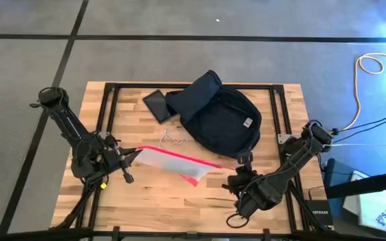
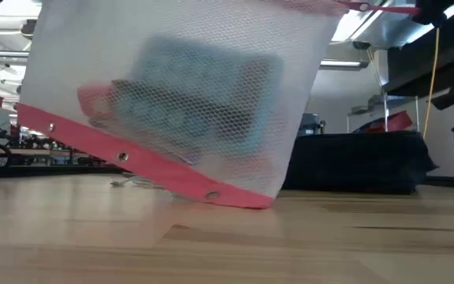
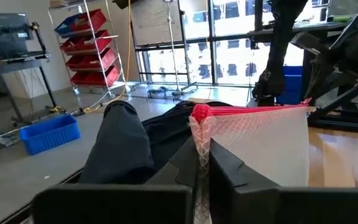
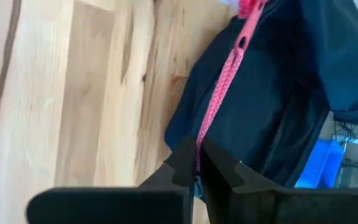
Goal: Unpack backpack
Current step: Close the transparent zip bag, then put the transparent zip bag into the blue backpack
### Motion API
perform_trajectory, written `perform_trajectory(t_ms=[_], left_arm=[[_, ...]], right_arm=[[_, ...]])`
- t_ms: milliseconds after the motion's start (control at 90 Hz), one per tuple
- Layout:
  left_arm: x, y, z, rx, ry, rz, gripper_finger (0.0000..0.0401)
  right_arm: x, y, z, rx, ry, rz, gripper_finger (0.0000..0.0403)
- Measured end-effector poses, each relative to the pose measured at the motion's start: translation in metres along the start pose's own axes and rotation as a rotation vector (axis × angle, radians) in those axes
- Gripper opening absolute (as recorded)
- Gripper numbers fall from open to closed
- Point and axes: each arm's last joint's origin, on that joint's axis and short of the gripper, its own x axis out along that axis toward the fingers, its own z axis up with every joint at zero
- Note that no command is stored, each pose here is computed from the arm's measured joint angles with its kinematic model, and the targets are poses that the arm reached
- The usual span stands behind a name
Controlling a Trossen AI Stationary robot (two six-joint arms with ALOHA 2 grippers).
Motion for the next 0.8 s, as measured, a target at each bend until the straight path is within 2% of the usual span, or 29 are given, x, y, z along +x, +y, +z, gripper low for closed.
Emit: perform_trajectory(t_ms=[122, 289, 444, 633, 800], left_arm=[[0.000, -0.001, 0.000, 0.004, -0.006, -0.028, 0.0000], [0.009, 0.000, 0.000, 0.009, -0.012, -0.031, 0.0000], [0.026, 0.001, 0.001, 0.038, -0.027, -0.048, 0.0000], [0.053, 0.006, 0.003, 0.042, -0.067, -0.098, 0.0000], [0.075, 0.015, 0.016, 0.037, -0.198, -0.185, 0.0000]], right_arm=[[0.000, 0.000, -0.001, -0.023, 0.008, 0.003, 0.0000], [-0.001, -0.003, -0.002, -0.024, -0.024, -0.071, 0.0000], [-0.007, -0.013, -0.004, 0.060, -0.070, -0.094, 0.0000], [-0.015, -0.026, -0.006, 0.155, -0.215, -0.237, 0.0000], [-0.025, -0.037, -0.010, 0.211, -0.312, -0.312, 0.0000]])
